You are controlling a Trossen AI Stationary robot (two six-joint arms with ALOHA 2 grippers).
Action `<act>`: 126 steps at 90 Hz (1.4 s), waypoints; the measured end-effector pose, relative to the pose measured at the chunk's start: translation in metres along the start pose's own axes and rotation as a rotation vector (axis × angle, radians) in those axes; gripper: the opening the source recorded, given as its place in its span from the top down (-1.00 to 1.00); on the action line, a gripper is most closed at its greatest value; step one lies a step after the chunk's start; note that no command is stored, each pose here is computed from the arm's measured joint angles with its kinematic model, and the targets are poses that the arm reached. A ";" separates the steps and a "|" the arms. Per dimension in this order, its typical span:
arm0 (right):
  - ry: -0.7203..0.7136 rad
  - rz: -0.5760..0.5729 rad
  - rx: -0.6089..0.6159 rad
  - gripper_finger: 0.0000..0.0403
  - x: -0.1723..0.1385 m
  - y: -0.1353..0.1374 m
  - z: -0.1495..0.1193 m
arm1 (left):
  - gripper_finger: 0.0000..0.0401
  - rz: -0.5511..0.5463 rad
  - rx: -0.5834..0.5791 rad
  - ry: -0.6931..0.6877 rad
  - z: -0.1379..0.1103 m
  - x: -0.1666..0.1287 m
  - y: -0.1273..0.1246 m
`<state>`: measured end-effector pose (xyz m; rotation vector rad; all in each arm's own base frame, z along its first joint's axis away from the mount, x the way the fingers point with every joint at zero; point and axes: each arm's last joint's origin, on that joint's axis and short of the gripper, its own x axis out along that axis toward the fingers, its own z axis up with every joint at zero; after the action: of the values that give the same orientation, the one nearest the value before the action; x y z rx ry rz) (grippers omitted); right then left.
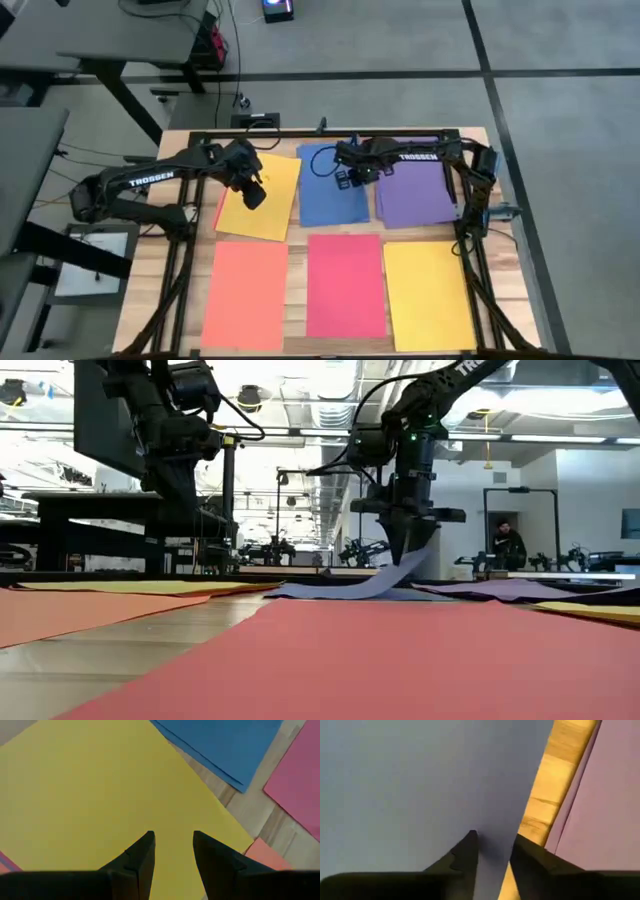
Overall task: Organize paper
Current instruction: Stack the blue paper on the top center blue papers
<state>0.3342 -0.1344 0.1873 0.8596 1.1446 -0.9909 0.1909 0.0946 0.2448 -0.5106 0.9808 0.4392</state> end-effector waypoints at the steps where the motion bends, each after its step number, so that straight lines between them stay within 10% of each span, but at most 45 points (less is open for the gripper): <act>1: 0.002 -0.002 -0.002 0.40 0.000 0.000 0.000 | 0.41 0.000 0.000 0.000 0.000 0.000 0.000; 29: 0.083 -0.085 -0.139 0.16 -0.008 -0.009 -0.001 | 0.41 0.013 0.001 -0.003 0.000 0.000 0.000; 56: -0.189 0.306 -0.264 0.17 -0.005 0.054 0.009 | 0.41 0.017 0.007 -0.005 0.000 0.000 0.000; 83: -0.155 0.231 -0.286 0.20 0.051 0.075 -0.008 | 0.41 0.017 -0.002 -0.004 0.000 0.000 0.000; 126: -0.122 0.138 -0.168 0.20 0.060 0.060 0.000 | 0.41 0.018 -0.036 -0.004 0.000 0.000 0.000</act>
<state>0.3978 -0.1253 0.1322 0.7232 1.0341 -0.8106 0.1908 0.0951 0.2447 -0.5335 0.9753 0.4747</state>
